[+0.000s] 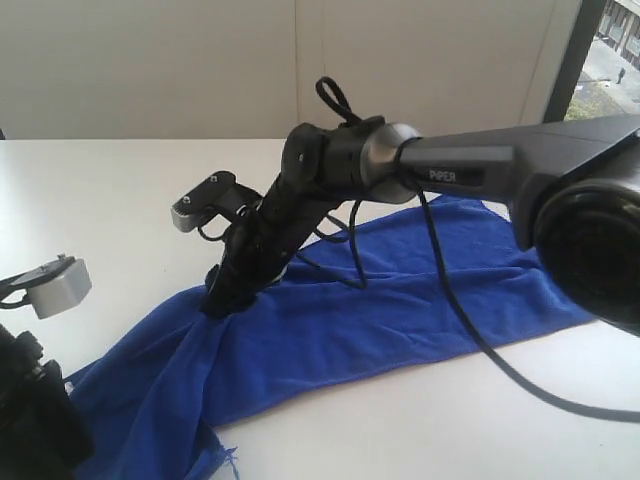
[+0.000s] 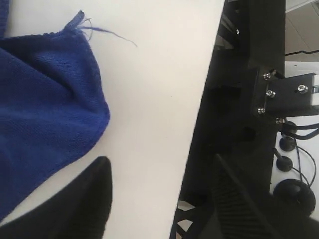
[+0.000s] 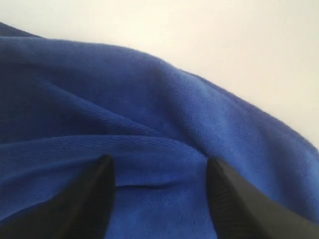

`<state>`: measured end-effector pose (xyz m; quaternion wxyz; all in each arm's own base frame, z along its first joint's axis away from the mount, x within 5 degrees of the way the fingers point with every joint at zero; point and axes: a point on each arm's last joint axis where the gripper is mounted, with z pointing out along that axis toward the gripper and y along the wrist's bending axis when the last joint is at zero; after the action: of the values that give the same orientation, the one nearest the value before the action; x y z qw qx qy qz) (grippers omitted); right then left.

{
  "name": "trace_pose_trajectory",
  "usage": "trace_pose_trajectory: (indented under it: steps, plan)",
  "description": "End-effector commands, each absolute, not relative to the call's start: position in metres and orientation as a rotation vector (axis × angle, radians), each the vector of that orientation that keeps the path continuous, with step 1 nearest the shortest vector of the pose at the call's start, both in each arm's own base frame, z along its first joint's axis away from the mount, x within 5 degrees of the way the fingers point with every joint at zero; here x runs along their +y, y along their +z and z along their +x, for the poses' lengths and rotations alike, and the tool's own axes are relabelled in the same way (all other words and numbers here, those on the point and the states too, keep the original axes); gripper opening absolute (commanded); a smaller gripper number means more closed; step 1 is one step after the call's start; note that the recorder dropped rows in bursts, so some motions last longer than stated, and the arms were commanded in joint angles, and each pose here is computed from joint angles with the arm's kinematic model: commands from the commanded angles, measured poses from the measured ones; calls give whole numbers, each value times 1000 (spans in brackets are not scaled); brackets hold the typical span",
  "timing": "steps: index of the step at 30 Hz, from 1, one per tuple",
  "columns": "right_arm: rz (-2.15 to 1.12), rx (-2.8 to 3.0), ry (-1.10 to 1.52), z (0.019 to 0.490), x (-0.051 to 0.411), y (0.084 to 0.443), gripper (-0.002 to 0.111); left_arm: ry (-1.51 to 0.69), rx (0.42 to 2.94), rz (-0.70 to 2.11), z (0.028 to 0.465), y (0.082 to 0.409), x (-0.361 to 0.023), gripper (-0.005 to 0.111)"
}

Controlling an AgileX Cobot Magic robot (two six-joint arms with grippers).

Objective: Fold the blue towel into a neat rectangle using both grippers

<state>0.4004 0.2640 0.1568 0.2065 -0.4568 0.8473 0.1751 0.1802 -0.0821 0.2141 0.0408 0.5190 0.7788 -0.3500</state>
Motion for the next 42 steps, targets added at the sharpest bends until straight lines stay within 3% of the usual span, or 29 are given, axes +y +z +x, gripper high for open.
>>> trace_pose_trajectory:
  steps: [1,5,9,15,22,35,42]
  plan:
    - [-1302,2310,469,394,258,193,53,-907,2447,1491,194,220,-81,39]
    - [-1311,2361,333,391,246,209,46,-644,2557,1301,210,211,-73,0]
    - [-1324,2476,178,389,233,204,34,-593,2651,1239,210,196,-68,0]
    - [-1316,2515,169,386,230,199,18,-406,2795,1057,222,171,-58,0]
    - [-1320,2541,92,388,225,191,5,-319,2744,988,232,169,-56,0]
    - [-1284,2576,6,392,216,190,1,-206,2767,1005,245,143,-51,0]
    - [-1230,2653,-41,402,185,189,1,6,2693,1098,258,134,-42,0]
